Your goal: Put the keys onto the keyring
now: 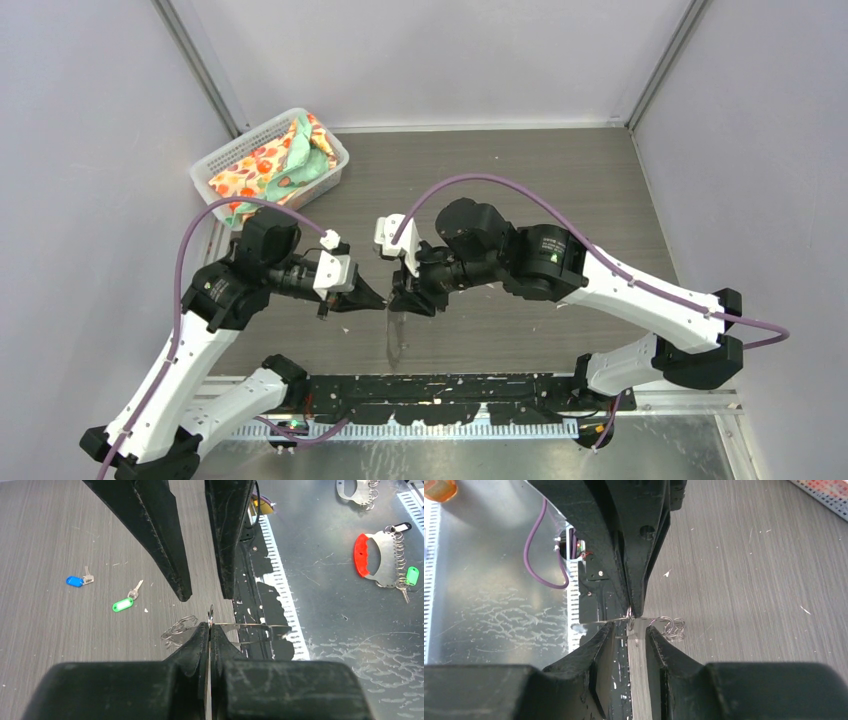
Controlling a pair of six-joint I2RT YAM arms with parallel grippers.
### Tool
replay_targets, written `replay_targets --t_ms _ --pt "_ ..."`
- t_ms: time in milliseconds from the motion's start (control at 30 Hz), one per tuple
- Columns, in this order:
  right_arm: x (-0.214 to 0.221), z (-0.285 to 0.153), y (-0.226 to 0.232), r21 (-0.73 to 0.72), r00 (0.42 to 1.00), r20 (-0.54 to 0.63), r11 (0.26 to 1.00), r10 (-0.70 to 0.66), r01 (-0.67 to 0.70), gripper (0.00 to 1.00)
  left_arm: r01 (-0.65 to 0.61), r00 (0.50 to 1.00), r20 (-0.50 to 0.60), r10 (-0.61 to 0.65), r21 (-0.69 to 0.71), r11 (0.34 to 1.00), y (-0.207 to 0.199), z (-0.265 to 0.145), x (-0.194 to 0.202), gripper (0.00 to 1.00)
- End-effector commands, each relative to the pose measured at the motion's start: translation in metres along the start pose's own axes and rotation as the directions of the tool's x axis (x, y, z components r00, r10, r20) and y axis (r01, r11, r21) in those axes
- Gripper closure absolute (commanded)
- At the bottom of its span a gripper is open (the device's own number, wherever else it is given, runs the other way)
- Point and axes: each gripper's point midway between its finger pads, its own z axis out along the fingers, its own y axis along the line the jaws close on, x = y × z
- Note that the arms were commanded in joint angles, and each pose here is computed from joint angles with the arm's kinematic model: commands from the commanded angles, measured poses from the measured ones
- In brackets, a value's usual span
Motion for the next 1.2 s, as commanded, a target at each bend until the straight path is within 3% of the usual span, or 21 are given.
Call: replay_targets --t_ms 0,367,567,800,867,1100,1167 --pt "-0.019 0.004 -0.004 0.023 0.997 0.073 0.999 -0.032 0.031 0.67 -0.059 0.997 0.053 0.059 -0.018 0.998 0.002 -0.005 -0.023 1.0" --pt "-0.007 0.012 0.003 -0.032 1.0 0.015 0.999 -0.021 0.021 0.71 -0.058 0.997 0.042 0.059 -0.036 0.998 0.004 -0.006 -0.023 1.0" --pt "-0.008 0.014 0.0 -0.017 0.999 0.017 0.999 -0.029 0.029 0.99 -0.064 0.997 0.047 0.065 -0.035 0.997 0.004 -0.006 -0.025 1.0" --pt "-0.019 0.009 -0.005 0.028 0.99 0.133 0.999 -0.043 0.04 0.99 -0.04 0.998 0.053 0.043 -0.045 0.998 0.005 -0.007 -0.029 1.0" --pt "-0.024 0.006 -0.007 0.051 0.98 0.194 0.998 -0.044 0.035 0.99 -0.025 0.998 0.059 0.028 -0.057 0.998 0.007 -0.007 -0.031 0.96" --pt "-0.04 -0.004 -0.006 0.066 0.916 0.401 0.998 -0.019 -0.008 0.99 0.021 0.996 0.087 -0.013 -0.09 0.996 0.003 -0.012 -0.038 0.64" --pt "-0.043 -0.01 -0.005 0.062 0.9 0.437 0.998 -0.007 -0.022 0.99 0.017 0.997 0.072 -0.01 -0.098 0.995 0.001 -0.014 -0.036 0.61"
